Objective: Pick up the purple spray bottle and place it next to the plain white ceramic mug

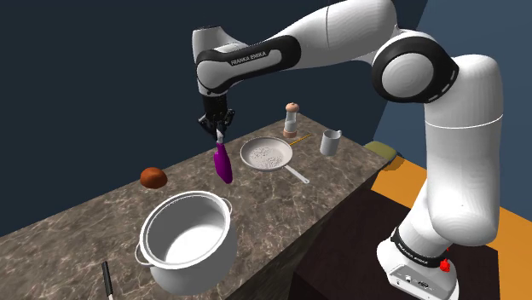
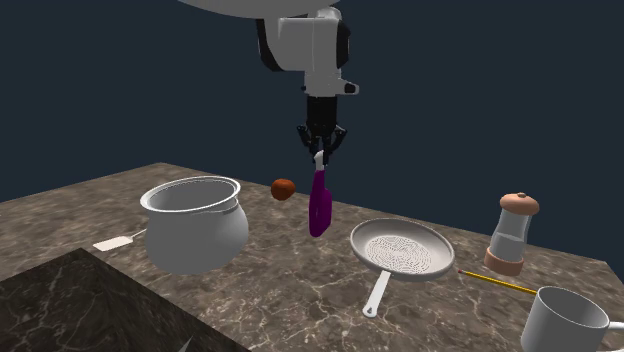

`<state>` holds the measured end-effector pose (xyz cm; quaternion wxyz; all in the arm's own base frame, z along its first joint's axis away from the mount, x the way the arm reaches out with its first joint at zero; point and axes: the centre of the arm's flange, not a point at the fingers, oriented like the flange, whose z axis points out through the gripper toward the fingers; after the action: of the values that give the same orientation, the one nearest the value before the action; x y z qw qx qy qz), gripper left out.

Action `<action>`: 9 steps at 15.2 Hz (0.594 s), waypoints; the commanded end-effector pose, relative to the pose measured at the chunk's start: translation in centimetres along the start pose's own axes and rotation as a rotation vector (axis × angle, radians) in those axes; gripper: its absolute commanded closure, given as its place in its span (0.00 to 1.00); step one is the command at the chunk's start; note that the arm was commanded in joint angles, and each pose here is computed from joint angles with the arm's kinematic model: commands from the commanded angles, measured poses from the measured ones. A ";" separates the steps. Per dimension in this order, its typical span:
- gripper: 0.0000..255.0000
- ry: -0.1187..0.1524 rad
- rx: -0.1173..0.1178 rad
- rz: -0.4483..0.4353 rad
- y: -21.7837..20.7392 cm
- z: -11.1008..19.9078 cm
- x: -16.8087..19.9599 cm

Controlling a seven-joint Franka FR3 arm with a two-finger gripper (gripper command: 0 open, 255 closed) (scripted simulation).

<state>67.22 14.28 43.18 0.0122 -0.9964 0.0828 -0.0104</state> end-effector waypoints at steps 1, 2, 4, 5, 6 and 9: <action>1.00 0.000 0.000 0.000 0.0 0.0 0.0; 1.00 0.000 0.000 0.000 0.0 0.0 0.0; 1.00 0.000 0.000 0.000 0.0 0.0 0.0; 1.00 0.000 0.000 0.000 0.0 0.0 0.0; 1.00 0.000 0.000 0.000 0.0 -0.5 0.0; 1.00 0.000 0.000 0.000 -0.1 -2.1 0.0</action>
<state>67.16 14.31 44.84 0.0121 -0.9964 0.0828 -0.0103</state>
